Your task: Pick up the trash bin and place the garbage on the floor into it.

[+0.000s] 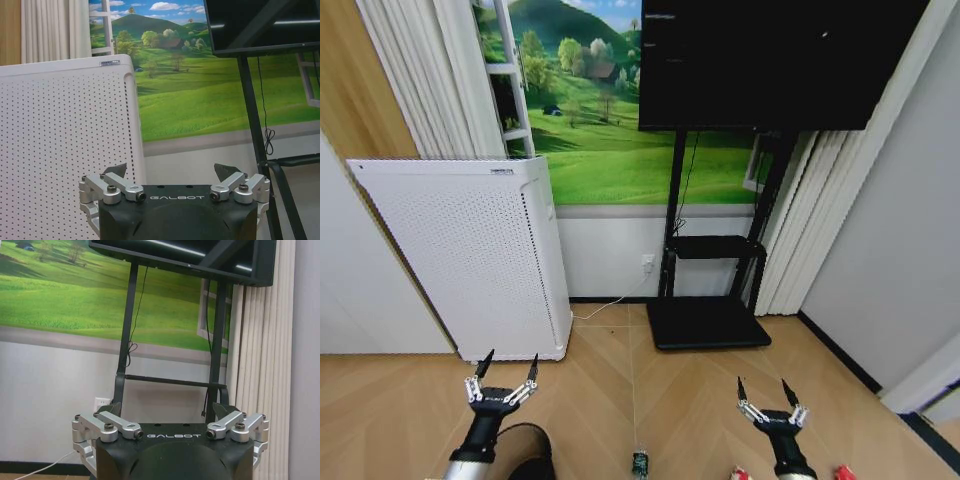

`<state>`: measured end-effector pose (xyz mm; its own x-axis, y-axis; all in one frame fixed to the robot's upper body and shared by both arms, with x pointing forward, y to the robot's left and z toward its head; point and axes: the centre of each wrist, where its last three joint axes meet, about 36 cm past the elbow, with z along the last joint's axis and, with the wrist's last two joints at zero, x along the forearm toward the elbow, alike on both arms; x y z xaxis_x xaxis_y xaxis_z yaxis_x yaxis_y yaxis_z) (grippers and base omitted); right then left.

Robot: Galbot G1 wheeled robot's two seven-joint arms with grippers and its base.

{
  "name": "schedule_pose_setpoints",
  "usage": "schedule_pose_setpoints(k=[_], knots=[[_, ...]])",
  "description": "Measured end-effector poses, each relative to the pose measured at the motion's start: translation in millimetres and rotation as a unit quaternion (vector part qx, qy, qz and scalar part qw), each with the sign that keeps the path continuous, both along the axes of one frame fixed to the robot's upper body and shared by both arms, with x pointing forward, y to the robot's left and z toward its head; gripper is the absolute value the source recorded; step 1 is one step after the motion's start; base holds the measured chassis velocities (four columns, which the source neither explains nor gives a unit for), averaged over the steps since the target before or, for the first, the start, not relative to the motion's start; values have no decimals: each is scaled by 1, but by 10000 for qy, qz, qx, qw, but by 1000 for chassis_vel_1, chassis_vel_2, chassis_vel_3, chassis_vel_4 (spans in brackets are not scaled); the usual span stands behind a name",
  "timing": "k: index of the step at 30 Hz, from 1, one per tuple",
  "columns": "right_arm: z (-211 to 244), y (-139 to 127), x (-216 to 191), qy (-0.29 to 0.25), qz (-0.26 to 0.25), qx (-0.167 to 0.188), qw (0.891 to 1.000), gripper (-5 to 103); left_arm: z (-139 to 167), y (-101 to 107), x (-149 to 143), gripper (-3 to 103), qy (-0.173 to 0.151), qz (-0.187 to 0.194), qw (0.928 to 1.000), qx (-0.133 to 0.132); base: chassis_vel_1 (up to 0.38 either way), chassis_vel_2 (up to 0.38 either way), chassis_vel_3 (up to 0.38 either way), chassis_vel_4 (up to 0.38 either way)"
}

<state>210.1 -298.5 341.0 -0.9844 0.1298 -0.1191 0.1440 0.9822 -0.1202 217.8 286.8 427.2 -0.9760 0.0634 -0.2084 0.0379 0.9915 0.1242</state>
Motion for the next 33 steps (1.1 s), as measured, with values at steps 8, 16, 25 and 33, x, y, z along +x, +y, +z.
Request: schedule_pose_setpoints(k=[8, 16, 25, 33], knots=[[-1, -2, 1, -59, 11, -32, 10000, 100, -1, 1, 0, 96, 10, 8, 10000, 0, 0, 0, 0, 0], [-2, -3, 2, 6, -58, -20, 10000, 100, -2, 2, 1, 96, 1, -3, 10000, 20, 0, 0, 0, 0], [-3, -4, 1, 19, -69, 3, 10000, 100, -3, 2, 1, 96, 28, 0, 10000, 24, 0, 0, 0, 0], [-3, -5, 2, 21, -75, 20, 10000, 100, -4, 2, 0, 96, 45, 9, 10000, 30, 0, 0, 0, 0]])
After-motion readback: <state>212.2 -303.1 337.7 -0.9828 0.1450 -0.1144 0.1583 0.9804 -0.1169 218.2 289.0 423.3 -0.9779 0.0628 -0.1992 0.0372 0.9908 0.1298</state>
